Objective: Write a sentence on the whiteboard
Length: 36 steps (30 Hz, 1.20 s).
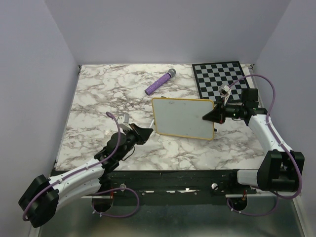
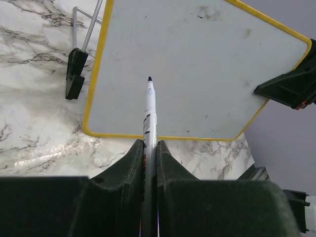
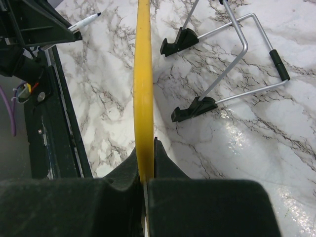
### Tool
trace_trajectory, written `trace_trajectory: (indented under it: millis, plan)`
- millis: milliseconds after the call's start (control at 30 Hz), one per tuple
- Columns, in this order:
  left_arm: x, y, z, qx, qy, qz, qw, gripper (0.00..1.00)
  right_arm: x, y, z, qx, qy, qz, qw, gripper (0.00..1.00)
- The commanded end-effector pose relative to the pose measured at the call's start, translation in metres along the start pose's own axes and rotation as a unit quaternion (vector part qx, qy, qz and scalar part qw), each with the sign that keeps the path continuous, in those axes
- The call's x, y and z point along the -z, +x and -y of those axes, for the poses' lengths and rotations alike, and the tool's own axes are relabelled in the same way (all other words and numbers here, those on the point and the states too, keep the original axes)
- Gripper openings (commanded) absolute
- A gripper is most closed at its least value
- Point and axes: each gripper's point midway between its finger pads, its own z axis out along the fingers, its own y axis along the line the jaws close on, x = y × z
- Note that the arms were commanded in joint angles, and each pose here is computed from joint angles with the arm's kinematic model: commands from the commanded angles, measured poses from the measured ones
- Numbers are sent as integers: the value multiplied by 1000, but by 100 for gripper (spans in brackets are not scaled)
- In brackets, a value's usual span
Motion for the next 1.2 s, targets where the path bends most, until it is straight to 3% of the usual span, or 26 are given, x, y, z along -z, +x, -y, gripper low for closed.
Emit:
trace_trajectory:
  millis: [0,1167]
  plan:
    - [-2,-5,6,-7,13,6,1000,0,0,5,5,-3,9,-8,1000,1]
    - [-57,-40,11,-46,-29,35,998,0,0,4,4,-2,7,-7,1000,1]
